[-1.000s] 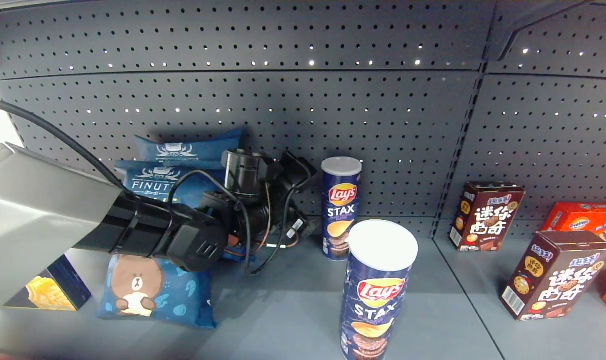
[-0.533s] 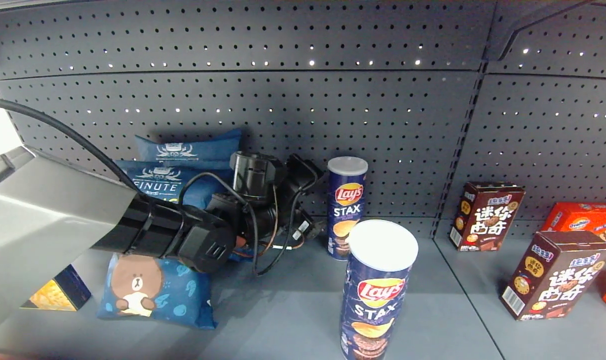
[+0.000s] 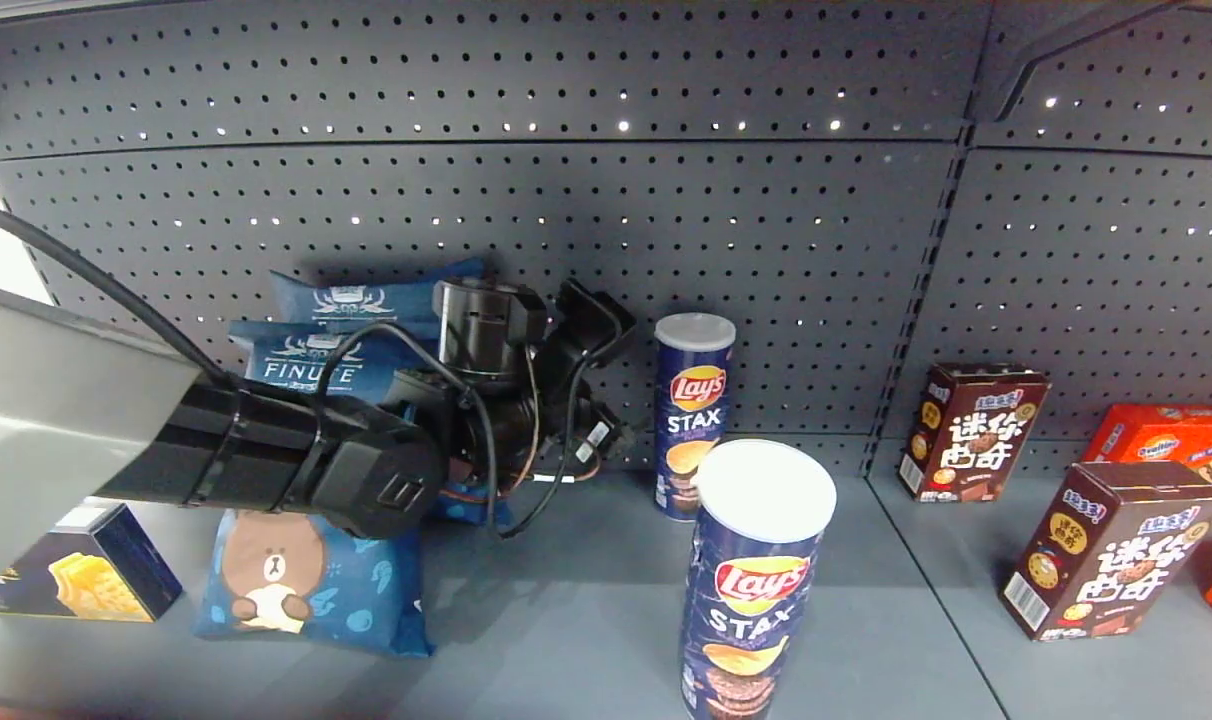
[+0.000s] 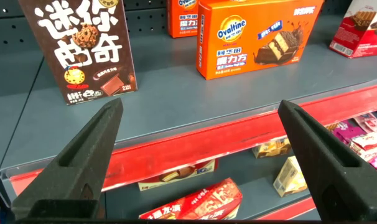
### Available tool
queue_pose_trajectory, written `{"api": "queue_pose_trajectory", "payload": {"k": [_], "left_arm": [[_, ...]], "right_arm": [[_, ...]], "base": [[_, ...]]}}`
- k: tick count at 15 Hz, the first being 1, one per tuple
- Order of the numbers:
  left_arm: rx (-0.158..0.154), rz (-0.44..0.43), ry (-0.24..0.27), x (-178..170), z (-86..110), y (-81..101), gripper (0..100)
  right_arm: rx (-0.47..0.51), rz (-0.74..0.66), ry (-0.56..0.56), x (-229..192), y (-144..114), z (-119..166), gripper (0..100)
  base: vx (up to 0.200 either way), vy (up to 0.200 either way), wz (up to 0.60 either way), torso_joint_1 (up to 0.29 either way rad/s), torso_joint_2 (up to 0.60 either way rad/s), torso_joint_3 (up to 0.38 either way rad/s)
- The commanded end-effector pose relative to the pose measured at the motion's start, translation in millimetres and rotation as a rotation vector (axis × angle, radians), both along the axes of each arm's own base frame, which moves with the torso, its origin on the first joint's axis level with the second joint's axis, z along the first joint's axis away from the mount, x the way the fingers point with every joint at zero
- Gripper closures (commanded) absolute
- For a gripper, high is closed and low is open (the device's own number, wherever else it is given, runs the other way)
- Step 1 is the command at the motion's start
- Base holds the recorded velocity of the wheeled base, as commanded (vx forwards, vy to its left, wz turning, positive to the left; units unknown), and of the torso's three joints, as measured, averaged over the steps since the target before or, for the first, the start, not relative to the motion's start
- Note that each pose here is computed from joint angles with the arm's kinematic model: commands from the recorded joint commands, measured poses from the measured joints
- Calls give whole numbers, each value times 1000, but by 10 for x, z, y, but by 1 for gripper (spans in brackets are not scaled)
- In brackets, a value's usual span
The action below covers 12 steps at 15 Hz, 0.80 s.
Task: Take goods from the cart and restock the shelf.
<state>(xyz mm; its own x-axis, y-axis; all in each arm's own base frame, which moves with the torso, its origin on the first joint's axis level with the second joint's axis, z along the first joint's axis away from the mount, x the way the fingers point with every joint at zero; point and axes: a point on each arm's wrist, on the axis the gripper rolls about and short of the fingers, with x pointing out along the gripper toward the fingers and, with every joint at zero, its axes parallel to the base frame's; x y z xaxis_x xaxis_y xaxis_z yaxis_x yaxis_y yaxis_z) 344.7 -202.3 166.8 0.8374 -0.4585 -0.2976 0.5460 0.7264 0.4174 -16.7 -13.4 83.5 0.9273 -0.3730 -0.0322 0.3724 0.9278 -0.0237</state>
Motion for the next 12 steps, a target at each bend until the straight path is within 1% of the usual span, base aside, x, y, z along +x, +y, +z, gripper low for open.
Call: {"api": "queue_pose_trajectory", "payload": {"k": [1, 2, 4, 6, 10, 12], "left_arm": [[-24, 16, -47, -111, 227, 89, 0], [-24, 16, -48, -143, 246, 108, 0], [-37, 19, -67, -270, 367, 189, 0], [-58, 31, -109, -351, 533, 263, 0], [-95, 90, -174, -457, 796, 504, 0], [-156, 111, -199, -579, 961, 601, 0]], "right_arm": [[-2, 0, 2, 1, 0, 0, 0], [-2, 0, 4, 2, 0, -4, 0], [-2, 0, 2, 1, 0, 0, 0], [-5, 0, 3, 1, 0, 0, 0], [-14, 1, 7, 1, 0, 0, 0], [-14, 1, 7, 1, 0, 0, 0]], "base": [[0, 0, 0, 0, 0, 0], [0, 0, 0, 0, 0, 0], [0, 0, 0, 0, 0, 0], [0, 0, 0, 0, 0, 0], [0, 0, 0, 0, 0, 0], [0, 0, 0, 0, 0, 0]]}}
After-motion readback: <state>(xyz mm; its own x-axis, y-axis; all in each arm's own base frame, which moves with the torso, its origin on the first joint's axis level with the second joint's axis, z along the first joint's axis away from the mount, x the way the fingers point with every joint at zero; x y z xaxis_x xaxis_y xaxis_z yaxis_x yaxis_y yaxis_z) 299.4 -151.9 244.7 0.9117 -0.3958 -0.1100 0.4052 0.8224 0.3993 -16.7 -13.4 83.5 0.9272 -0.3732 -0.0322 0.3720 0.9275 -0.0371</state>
